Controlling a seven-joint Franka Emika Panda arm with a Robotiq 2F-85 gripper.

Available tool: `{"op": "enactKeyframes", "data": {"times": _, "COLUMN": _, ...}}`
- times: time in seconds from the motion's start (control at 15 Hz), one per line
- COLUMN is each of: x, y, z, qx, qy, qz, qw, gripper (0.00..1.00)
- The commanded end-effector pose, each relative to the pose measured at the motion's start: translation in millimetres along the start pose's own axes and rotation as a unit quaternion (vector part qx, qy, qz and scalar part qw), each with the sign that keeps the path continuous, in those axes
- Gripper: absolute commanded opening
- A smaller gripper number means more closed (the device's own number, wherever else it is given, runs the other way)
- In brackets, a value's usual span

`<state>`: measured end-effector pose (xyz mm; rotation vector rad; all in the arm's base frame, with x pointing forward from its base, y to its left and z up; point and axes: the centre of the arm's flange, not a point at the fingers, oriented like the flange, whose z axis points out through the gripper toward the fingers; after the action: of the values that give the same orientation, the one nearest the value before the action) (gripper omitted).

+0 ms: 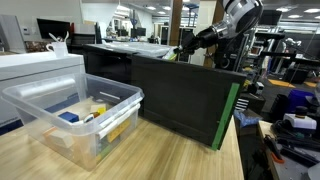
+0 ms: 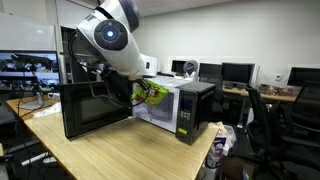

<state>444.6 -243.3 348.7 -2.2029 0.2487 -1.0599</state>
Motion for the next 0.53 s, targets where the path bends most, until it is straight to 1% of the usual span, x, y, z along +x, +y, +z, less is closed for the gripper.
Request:
{"op": "enactKeyframes", "data": {"times": 0.0, "x": 22, "y": 7, "z": 11, "qx": 0.025, "qy": 0.010, "qz": 0.014, "qw": 0.9995, "gripper": 0.00}}
{"op": "enactKeyframes", "data": {"times": 0.27, "x": 43, "y": 14, "z": 20, "qx": 0.042, "qy": 0.017, "qz": 0.029, "qw": 0.9985, "gripper": 0.00}}
{"op": "enactKeyframes", "data": {"times": 0.47, "x": 53, "y": 22, "z": 22, "qx": 0.040, "qy": 0.015, "qz": 0.038, "qw": 0.9983, "gripper": 0.00}}
